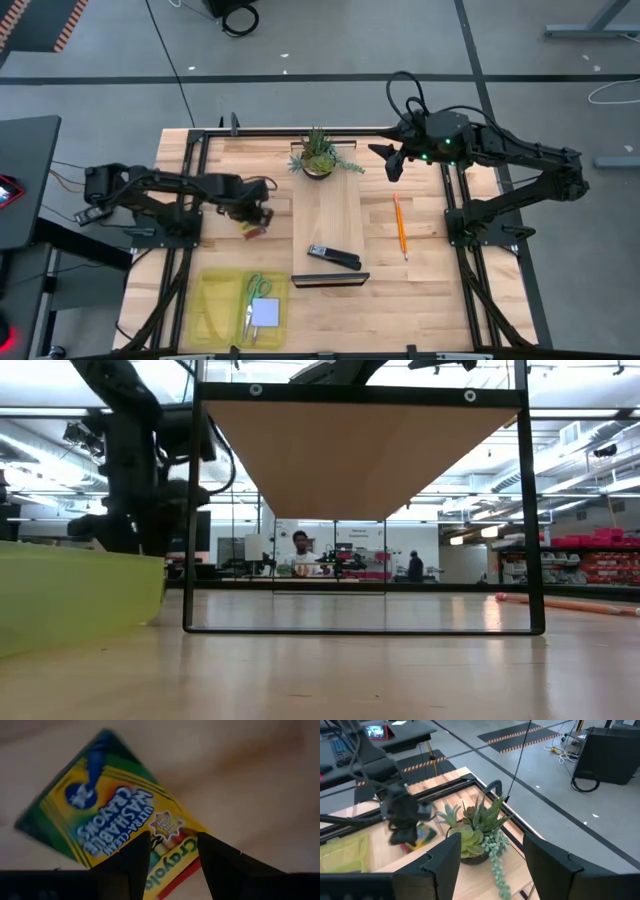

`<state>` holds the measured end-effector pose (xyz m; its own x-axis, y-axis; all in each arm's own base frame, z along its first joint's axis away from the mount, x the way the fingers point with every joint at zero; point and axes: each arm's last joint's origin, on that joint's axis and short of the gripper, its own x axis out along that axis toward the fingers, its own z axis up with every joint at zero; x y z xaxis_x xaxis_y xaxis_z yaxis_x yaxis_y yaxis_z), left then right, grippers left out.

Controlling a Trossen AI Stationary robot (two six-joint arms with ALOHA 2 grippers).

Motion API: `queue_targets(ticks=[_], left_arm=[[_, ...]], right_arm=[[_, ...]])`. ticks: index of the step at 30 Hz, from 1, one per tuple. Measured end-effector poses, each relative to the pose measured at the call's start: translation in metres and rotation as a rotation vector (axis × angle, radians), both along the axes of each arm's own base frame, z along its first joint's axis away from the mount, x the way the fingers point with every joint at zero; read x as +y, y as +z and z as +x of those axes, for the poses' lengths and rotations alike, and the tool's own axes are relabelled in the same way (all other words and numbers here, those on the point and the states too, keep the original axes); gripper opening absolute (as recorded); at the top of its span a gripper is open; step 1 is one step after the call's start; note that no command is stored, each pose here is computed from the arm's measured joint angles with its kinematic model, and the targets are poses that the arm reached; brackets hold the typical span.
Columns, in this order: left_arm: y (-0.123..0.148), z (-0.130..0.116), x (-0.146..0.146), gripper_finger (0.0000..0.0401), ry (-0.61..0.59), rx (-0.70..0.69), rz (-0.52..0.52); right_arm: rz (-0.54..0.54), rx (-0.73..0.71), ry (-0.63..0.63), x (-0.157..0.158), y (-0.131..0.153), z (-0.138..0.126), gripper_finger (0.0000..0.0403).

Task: Pack school essentials
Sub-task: Put the crayon box into the supply box

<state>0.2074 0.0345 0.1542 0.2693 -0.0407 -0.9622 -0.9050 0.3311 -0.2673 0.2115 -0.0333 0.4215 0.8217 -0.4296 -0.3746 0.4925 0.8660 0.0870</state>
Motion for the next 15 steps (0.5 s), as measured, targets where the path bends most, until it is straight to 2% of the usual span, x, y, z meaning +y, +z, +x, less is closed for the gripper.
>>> queue_targets(ticks=[4, 6, 10, 13, 15], left_arm=[[0.001, 0.005, -0.02, 0.0173, -0.281, -0.044, 0.026], [0.001, 0.005, -0.028, 0.0173, -0.384, -0.052, 0.03], [0.007, 0.007, -0.037, 0.0168, -0.514, -0.061, -0.001], [0.02, 0.014, -0.041, 0.0159, -0.612, -0.08, 0.023], [0.029, 0.015, -0.041, 0.0152, -0.62, -0.057, 0.023]], right_arm=[[0.013, -0.009, -0.003, 0.0, 0.0, 0.0, 0.022], [0.015, -0.012, -0.003, 0.001, 0.0, 0.0, 0.022], [0.024, -0.015, 0.0, 0.001, 0.0, 0.0, 0.022], [0.025, -0.016, 0.0, 0.001, 0.0, 0.0, 0.022], [0.029, -0.024, -0.002, 0.001, 0.001, 0.001, 0.022]])
